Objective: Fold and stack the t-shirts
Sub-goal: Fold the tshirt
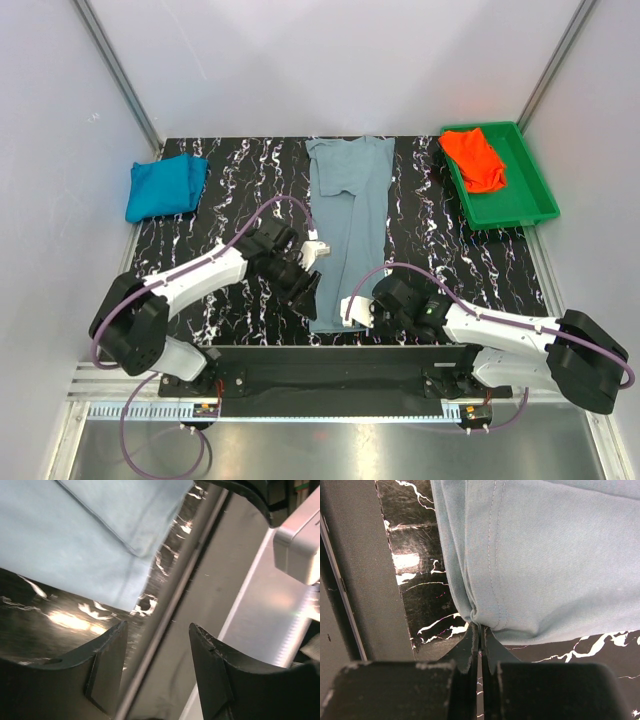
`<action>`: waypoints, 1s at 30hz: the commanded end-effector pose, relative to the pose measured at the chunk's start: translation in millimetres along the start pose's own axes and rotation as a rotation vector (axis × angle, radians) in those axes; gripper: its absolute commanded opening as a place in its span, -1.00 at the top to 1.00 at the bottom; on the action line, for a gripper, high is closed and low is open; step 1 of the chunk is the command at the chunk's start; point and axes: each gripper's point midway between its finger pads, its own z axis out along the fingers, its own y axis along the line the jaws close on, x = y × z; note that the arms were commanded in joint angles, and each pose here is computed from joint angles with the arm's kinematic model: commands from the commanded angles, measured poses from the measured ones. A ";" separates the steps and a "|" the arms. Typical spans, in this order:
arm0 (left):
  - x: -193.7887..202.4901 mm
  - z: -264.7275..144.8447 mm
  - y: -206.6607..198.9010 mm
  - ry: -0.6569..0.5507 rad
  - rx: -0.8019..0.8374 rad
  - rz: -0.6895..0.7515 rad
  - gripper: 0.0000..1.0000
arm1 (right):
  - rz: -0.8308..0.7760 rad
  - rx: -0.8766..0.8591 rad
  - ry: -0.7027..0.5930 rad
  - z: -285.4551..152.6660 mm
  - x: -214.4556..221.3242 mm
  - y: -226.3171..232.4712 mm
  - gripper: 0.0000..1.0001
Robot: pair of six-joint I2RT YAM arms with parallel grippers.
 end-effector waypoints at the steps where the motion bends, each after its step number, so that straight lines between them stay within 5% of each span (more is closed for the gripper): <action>1: -0.2 -3.8 -20.9 0.012 0.115 -0.121 -0.14 | 0.016 0.039 -0.032 -2.2 -10.9 -11.4 1.00; 11: 10.8 6.2 3.5 0.062 0.101 -0.283 -0.13 | 0.019 0.060 -0.040 -3.2 -15.5 -18.7 1.00; 20: 17.4 11.4 36.6 0.087 -0.078 -0.188 -0.10 | 0.025 0.067 -0.040 -3.5 -15.8 -21.6 1.00; 30: -12.3 -22.2 68.5 0.041 -0.289 0.409 -0.24 | 0.022 0.064 -0.043 -0.1 -18.9 -23.3 1.00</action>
